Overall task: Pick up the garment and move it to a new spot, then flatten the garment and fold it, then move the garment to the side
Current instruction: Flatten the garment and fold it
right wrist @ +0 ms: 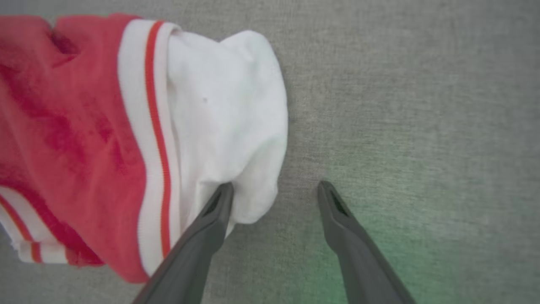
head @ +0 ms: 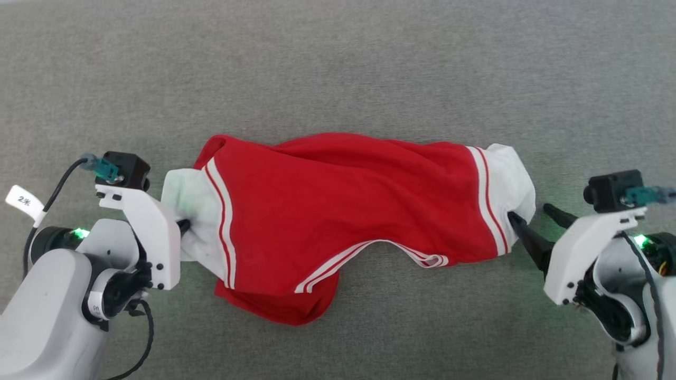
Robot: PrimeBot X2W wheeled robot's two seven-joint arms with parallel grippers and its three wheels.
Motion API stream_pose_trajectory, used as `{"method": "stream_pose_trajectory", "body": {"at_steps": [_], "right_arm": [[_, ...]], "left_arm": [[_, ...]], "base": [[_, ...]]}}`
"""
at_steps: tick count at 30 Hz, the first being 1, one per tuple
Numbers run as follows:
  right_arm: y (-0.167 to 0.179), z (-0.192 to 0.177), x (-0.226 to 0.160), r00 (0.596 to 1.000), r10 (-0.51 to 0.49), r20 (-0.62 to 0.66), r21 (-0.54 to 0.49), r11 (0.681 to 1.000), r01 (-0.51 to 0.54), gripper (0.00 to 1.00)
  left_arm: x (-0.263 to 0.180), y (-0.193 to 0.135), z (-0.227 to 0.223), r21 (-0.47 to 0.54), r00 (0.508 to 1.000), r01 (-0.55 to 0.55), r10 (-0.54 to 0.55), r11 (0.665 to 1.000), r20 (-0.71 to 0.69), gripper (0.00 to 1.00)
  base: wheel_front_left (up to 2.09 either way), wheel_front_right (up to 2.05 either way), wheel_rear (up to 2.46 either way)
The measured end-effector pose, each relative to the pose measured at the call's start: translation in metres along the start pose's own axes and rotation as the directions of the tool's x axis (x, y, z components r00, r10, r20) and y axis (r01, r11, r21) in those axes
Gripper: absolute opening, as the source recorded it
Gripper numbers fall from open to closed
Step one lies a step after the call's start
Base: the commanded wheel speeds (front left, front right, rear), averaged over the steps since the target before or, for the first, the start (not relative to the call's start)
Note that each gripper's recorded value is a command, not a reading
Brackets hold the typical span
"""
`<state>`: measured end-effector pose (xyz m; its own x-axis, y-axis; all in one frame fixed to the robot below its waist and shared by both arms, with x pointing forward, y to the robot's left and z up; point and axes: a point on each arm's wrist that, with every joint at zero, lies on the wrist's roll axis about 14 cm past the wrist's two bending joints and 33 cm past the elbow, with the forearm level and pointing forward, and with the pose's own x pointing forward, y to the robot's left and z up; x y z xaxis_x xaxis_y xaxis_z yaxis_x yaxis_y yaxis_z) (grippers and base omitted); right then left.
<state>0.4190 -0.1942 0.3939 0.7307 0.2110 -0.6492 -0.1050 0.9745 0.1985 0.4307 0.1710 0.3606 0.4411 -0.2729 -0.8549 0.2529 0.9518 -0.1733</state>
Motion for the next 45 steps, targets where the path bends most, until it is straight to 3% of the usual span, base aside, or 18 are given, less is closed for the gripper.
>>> {"method": "stream_pose_trajectory", "body": {"at_steps": [5, 6, 7, 9, 21, 30, 39, 45], "right_arm": [[0.008, -0.014, 0.019, 0.989, 0.049, -0.141, -0.029, 0.998, -0.053, 1.0], [0.011, -0.014, 0.022, 0.985, 0.06, -0.16, -0.036, 0.997, -0.067, 0.93], [0.013, -0.015, 0.025, 0.981, 0.067, -0.181, -0.059, 0.995, -0.078, 0.78], [0.018, -0.016, 0.029, 0.973, 0.086, -0.212, -0.077, 0.992, -0.105, 0.0], [0.031, 0.007, 0.016, 0.954, 0.167, -0.25, -0.079, 0.978, -0.192, 0.0], [0.044, 0.106, -0.022, 0.971, 0.241, -0.007, -0.104, 0.965, -0.24, 0.0], [0.067, 0.202, -0.078, 0.927, 0.279, 0.252, -0.209, 0.951, -0.23, 0.0], [0.092, 0.271, -0.125, 0.834, 0.322, 0.448, -0.268, 0.938, -0.218, 0.0]], "left_arm": [[0.0, 0.001, -0.001, -0.009, 1.0, 0.004, -0.003, 1.0, 0.009, 0.0], [0.0, 0.002, -0.001, -0.011, 1.0, 0.003, -0.003, 1.0, 0.01, 0.0], [0.0, 0.003, -0.002, -0.013, 1.0, 0.001, -0.001, 1.0, 0.009, 0.0], [-0.001, 0.004, -0.002, -0.017, 1.0, 0.001, 0.0, 1.0, 0.011, 0.0], [-0.023, 0.005, 0.008, -0.048, 0.999, -0.005, 0.008, 0.999, 0.046, 0.0], [-0.093, 0.006, 0.084, 0.002, 0.971, -0.039, 0.038, 0.999, 0.234, 0.0], [-0.187, -0.01, 0.172, 0.078, 0.867, -0.081, 0.032, 0.994, 0.497, 0.0], [-0.249, -0.029, 0.227, 0.131, 0.755, -0.1, -0.01, 0.986, 0.656, 0.0]], "base": [[0.0, 0.0, 0.0], [0.0, 0.0, 0.0], [0.0, 0.0, 0.0], [0.0, 0.0, 0.0], [0.0, 0.0, 0.0], [0.0, 0.0, 0.0], [0.0, 0.0, 0.0], [0.0, 0.0, 0.0]]}}
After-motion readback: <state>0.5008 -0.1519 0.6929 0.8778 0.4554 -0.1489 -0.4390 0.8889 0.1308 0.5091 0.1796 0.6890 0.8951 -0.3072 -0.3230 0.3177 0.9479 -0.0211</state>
